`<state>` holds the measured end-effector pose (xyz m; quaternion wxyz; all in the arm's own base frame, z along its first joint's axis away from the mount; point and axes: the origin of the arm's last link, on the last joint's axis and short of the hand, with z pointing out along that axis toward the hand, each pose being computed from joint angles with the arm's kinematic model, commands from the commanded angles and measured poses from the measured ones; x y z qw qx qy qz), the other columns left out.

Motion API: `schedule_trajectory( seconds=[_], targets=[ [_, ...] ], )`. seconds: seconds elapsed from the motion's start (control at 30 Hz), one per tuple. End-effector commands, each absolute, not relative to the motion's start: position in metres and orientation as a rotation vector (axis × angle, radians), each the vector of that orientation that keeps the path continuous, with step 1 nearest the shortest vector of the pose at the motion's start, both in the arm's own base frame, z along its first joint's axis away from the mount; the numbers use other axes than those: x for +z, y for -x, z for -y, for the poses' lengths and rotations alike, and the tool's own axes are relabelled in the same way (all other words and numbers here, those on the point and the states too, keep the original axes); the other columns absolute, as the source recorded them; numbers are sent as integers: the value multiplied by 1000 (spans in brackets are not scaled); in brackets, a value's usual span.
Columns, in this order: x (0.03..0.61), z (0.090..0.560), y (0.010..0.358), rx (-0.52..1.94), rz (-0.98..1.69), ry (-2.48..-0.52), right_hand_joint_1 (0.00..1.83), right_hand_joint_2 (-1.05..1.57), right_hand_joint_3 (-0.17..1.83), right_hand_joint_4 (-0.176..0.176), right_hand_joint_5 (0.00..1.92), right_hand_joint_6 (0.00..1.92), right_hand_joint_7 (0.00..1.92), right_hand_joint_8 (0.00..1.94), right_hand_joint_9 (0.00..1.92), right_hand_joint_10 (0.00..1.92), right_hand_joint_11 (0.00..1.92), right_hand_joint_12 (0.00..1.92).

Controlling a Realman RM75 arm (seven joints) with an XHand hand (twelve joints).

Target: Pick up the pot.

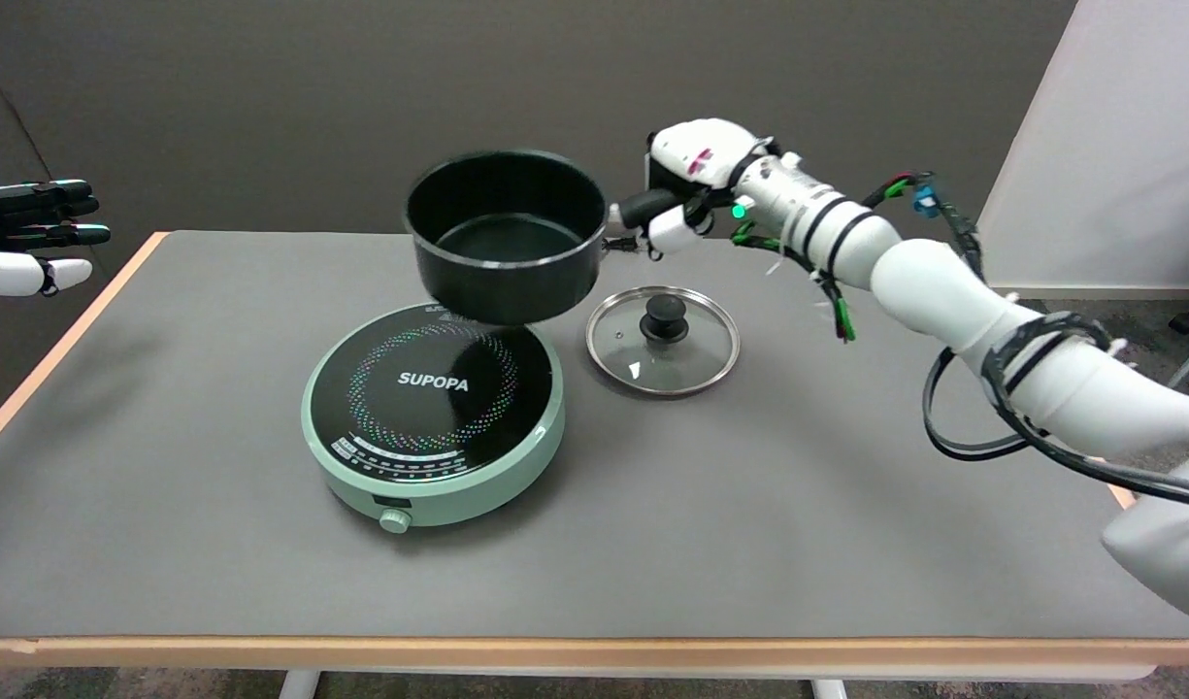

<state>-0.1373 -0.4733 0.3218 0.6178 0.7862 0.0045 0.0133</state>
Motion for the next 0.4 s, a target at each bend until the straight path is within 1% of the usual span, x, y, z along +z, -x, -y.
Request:
schedule_trajectory(
  seconds=[0.03, 0.4],
  targets=[
    [391, 409, 81, 279, -105, -1662, 834, 1219, 1216, -94, 1735, 1735, 1735, 1735, 1735, 1735, 1735, 1735],
    [434, 348, 61, 353, -181, -1541, 830, 1235, 1213, -92, 1756, 1756, 1756, 1756, 1756, 1756, 1756, 1756]
  ],
)
